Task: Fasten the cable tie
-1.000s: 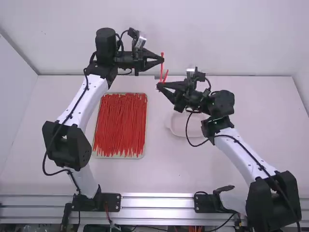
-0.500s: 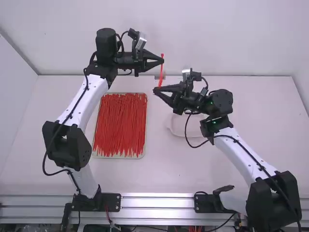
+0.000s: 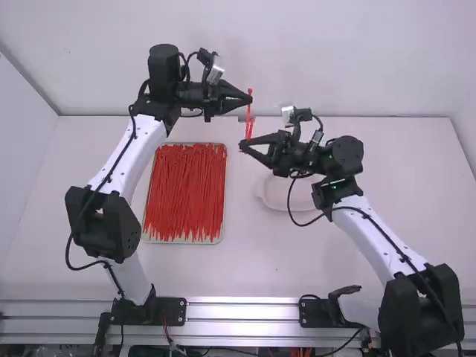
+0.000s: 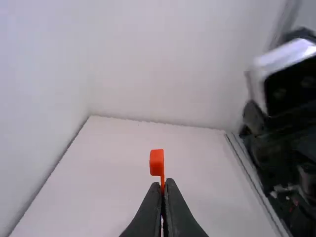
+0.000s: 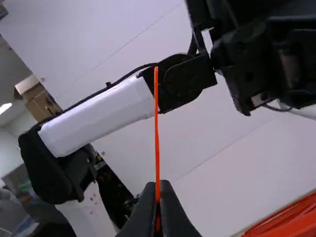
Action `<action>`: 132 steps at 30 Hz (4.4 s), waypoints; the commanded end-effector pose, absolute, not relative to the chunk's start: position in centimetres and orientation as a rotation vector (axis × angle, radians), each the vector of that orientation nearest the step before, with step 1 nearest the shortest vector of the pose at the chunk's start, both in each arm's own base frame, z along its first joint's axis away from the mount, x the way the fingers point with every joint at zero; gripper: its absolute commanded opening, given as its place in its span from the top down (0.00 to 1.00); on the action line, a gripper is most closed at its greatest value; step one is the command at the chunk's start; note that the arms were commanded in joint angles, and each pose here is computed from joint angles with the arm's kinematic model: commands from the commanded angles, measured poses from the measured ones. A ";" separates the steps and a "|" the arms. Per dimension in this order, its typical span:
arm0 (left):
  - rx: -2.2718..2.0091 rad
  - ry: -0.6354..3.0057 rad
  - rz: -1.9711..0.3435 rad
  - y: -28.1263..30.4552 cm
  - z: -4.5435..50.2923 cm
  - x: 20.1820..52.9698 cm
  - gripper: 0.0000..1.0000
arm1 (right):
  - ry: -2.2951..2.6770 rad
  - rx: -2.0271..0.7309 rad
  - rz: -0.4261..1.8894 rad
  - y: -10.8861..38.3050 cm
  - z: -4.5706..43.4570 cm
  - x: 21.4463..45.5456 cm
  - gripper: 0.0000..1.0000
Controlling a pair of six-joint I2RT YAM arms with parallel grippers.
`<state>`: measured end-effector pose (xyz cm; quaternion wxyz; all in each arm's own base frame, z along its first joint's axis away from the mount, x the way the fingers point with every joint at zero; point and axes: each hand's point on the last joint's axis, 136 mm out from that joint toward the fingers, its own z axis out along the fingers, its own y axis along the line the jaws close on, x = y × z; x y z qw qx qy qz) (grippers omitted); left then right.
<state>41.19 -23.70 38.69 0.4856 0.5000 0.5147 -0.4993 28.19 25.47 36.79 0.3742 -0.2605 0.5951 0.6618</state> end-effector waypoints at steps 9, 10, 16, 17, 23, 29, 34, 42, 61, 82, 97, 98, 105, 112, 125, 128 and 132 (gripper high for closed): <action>1.366 1.026 -1.140 -23.9 38.7 39.5 0.98 | 1.734 -0.452 1.839 25.9 35.7 28.8 1.00; 1.373 1.013 -1.130 -24.0 38.7 39.5 0.98 | 1.741 -0.444 1.841 26.1 35.6 28.8 1.00; 1.444 0.875 -1.076 -24.7 37.4 38.5 0.98 | 1.746 -0.383 1.850 26.8 35.7 29.0 1.00; 1.453 0.851 -1.069 -24.6 37.1 38.3 0.98 | 1.742 -0.378 1.861 26.8 36.0 29.0 1.00; 1.449 0.844 -1.059 -23.8 36.9 38.6 0.98 | 1.739 -0.357 1.855 26.2 36.1 29.4 1.00; 1.455 0.826 -1.051 -23.7 37.0 38.6 0.98 | 1.736 -0.340 1.849 26.3 36.1 29.6 1.00; 1.463 0.817 -1.062 -24.3 37.0 38.2 0.98 | 1.730 -0.315 1.838 26.2 36.1 30.0 1.00; 1.468 0.809 -1.062 -24.6 37.0 38.1 0.98 | 1.739 -0.267 1.816 25.9 35.8 30.8 1.00; 1.480 0.797 -1.086 -25.5 36.9 37.4 0.98 | 1.725 -0.220 1.790 25.7 36.0 31.5 1.00; 1.476 0.811 -1.100 -25.5 36.5 37.4 0.98 | 1.726 -0.192 1.824 25.7 36.4 31.5 1.00; 1.496 0.746 -1.041 -25.5 36.4 37.4 0.99 | 1.759 -0.100 1.899 24.1 36.6 32.0 1.00; 1.496 0.743 -1.037 -25.5 36.4 37.4 0.99 | 1.762 -0.094 1.908 24.2 36.6 31.9 1.00; 1.506 0.725 -1.041 -26.1 36.5 37.0 0.99 | 1.731 -0.091 1.903 24.0 37.2 32.1 1.00; 1.531 0.672 -1.043 -27.4 36.4 36.0 0.99 | 1.690 -0.114 1.911 24.3 38.0 31.8 1.00; 1.534 0.655 -1.021 -27.2 35.9 36.2 0.99 | 1.710 -0.113 1.899 22.7 37.9 32.3 1.00; 1.542 0.622 -0.994 -27.3 35.3 36.1 0.99 | 1.710 -0.116 1.900 22.8 38.0 32.2 1.00; 1.551 0.581 -0.966 -27.5 34.7 35.8 0.99 | 1.704 -0.106 1.890 22.4 38.0 32.5 1.00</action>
